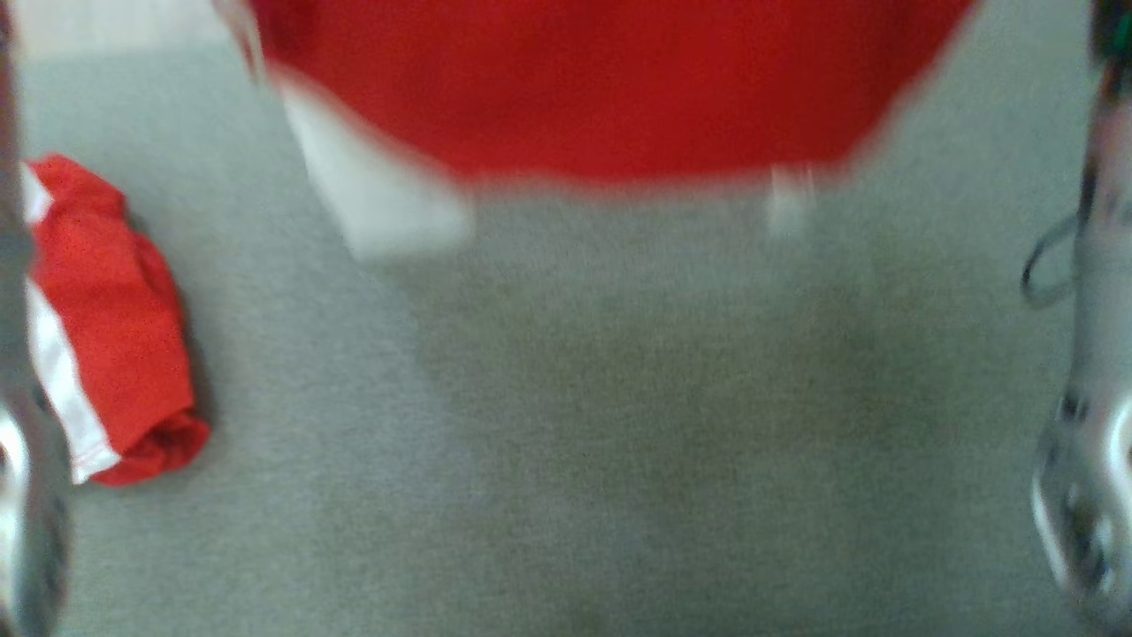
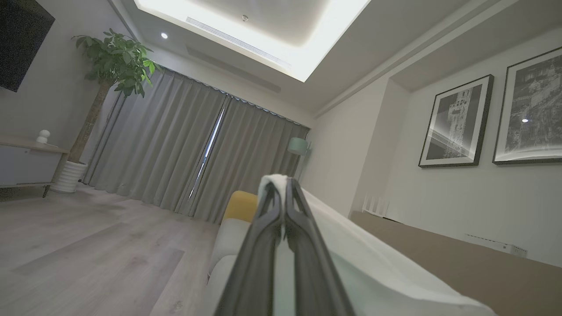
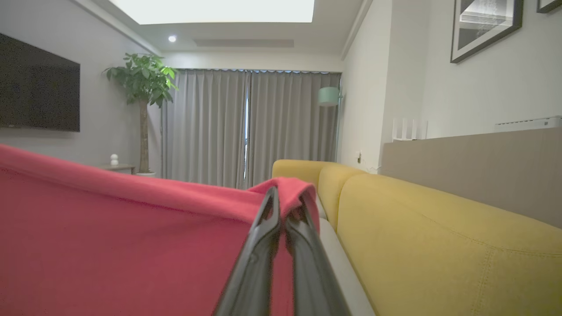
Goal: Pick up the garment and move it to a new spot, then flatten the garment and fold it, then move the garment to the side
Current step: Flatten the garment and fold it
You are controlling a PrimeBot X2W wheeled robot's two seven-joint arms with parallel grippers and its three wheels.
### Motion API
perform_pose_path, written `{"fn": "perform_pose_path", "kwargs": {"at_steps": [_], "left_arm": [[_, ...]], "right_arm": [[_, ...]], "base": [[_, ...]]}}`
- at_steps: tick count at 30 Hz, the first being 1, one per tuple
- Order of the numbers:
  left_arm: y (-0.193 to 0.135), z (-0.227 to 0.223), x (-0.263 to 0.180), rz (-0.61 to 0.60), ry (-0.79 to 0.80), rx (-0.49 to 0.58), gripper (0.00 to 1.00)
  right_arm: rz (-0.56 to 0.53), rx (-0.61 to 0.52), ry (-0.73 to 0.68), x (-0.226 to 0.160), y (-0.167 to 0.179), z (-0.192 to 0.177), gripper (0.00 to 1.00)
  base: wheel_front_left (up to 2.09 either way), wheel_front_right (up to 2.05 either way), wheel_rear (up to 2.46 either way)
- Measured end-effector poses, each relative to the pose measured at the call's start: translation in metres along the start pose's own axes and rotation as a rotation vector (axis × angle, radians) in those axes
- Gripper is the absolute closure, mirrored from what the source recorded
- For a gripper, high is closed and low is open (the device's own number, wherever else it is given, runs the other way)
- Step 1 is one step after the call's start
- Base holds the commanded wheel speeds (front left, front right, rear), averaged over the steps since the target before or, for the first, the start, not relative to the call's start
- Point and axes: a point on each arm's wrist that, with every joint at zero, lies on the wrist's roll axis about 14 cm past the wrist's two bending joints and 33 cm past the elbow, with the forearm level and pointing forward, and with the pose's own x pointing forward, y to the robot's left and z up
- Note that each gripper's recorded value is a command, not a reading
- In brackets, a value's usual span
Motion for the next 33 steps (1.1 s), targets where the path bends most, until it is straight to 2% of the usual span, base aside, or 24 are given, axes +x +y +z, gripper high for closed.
{"fn": "perform_pose_path", "kwargs": {"at_steps": [2, 7, 10, 11, 15, 19, 22, 24, 27, 33], "left_arm": [[0.016, -0.010, 0.032, 0.019, -0.029, 0.004, 1.00], [0.032, -0.016, 0.068, 0.037, -0.118, -0.014, 1.00], [0.044, -0.045, 0.069, 0.056, -0.065, -0.023, 1.00], [0.044, -0.045, 0.069, 0.056, -0.065, -0.023, 1.00], [0.061, -0.092, 0.053, 0.093, 0.035, -0.023, 1.00], [0.093, -0.153, 0.012, 0.182, 0.177, -0.038, 1.00], [0.112, -0.198, -0.035, 0.246, 0.307, -0.036, 1.00], [0.120, -0.217, -0.065, 0.278, 0.373, -0.028, 1.00], [0.123, -0.226, -0.098, 0.297, 0.428, -0.023, 1.00], [0.108, -0.226, -0.152, 0.263, 0.488, -0.013, 1.00]], "right_arm": [[-0.037, 0.028, -0.051, 0.036, -0.014, -0.007, 1.00], [-0.072, 0.018, -0.149, 0.079, -0.026, -0.012, 1.00], [-0.085, 0.045, -0.083, 0.087, -0.026, -0.048, 1.00], [-0.085, 0.045, -0.083, 0.087, -0.026, -0.048, 1.00], [-0.059, 0.068, 0.072, 0.084, -0.009, -0.115, 1.00], [-0.035, 0.075, 0.260, 0.059, 0.005, -0.190, 1.00], [-0.020, 0.086, 0.427, 0.020, 0.015, -0.247, 1.00], [-0.016, 0.092, 0.511, -0.005, 0.018, -0.269, 1.00], [-0.020, 0.091, 0.580, -0.028, 0.016, -0.281, 1.00], [-0.017, 0.073, 0.666, -0.064, 0.009, -0.279, 1.00]], "base": [[0.00, 0.00, 0.00], [0.00, 0.00, 0.00], [0.00, 0.00, 0.00], [0.00, 0.00, 0.00], [0.00, 0.00, 0.00], [0.00, 0.00, 0.00], [0.00, 0.00, 0.00], [0.00, 0.00, 0.00], [0.00, 0.00, 0.00], [0.00, 0.00, 0.00]]}}
